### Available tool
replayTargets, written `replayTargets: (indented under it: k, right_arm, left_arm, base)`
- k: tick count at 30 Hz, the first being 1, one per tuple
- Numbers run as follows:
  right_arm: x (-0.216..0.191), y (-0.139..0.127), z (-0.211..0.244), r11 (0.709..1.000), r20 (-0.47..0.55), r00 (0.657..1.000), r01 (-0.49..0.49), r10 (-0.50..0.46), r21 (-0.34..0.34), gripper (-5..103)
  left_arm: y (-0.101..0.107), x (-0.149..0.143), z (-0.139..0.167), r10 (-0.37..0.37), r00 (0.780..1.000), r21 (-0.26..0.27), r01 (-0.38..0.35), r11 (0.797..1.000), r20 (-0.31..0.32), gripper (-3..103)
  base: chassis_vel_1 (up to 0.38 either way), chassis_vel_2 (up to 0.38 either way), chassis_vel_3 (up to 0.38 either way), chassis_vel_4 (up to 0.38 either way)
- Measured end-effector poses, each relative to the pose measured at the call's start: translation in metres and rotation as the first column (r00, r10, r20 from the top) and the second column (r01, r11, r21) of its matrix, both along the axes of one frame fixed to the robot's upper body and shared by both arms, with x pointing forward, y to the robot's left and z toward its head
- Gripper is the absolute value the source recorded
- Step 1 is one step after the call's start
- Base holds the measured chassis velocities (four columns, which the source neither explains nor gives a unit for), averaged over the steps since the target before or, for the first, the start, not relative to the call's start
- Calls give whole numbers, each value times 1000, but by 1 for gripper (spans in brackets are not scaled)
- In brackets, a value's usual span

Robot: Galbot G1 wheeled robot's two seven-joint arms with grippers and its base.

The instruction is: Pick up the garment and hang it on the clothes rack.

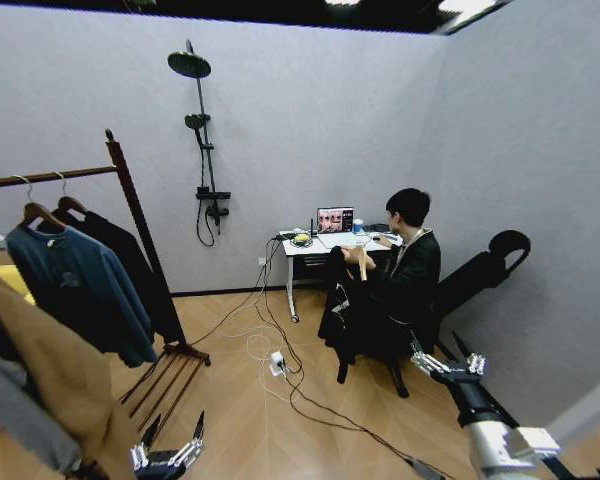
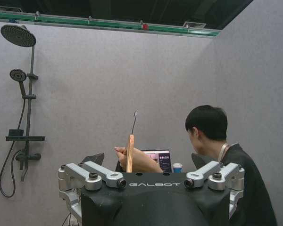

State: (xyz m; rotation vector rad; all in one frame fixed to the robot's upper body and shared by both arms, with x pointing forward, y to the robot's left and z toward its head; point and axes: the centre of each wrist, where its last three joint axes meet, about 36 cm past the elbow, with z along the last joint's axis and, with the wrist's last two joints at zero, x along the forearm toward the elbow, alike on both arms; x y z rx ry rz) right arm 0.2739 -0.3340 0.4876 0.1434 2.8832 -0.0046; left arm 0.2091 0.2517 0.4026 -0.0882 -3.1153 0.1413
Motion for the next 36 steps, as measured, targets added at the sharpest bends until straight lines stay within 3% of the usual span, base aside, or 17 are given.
replayTargets:
  k: [10,17,28,36]
  right_arm:
    - [2,1,7,999,24,999,39,-39,6,100]
    - [14,-20,25,999,30,998,52,-52,-4,100]
    - [71,-62,41,999,-30,999,-31,30,-36,100]
    - [99,-47,31,994,-66,993,-101,99,-28,100]
  left_arm:
    - [0,0,0,0,1000,0,0,1000,0,100]
    - [0,0,0,0,1000,0,0,1000,0,100]
    - [0,0,0,0,1000,0,0,1000,0,100]
    - [0,0,0,0,1000,0,0,1000,0,100]
  base:
    - [-327,336,345,-334]
    - [-137,142,94,-78]
    - [33,-41,-26,49]
    - [-1,11,10,-19]
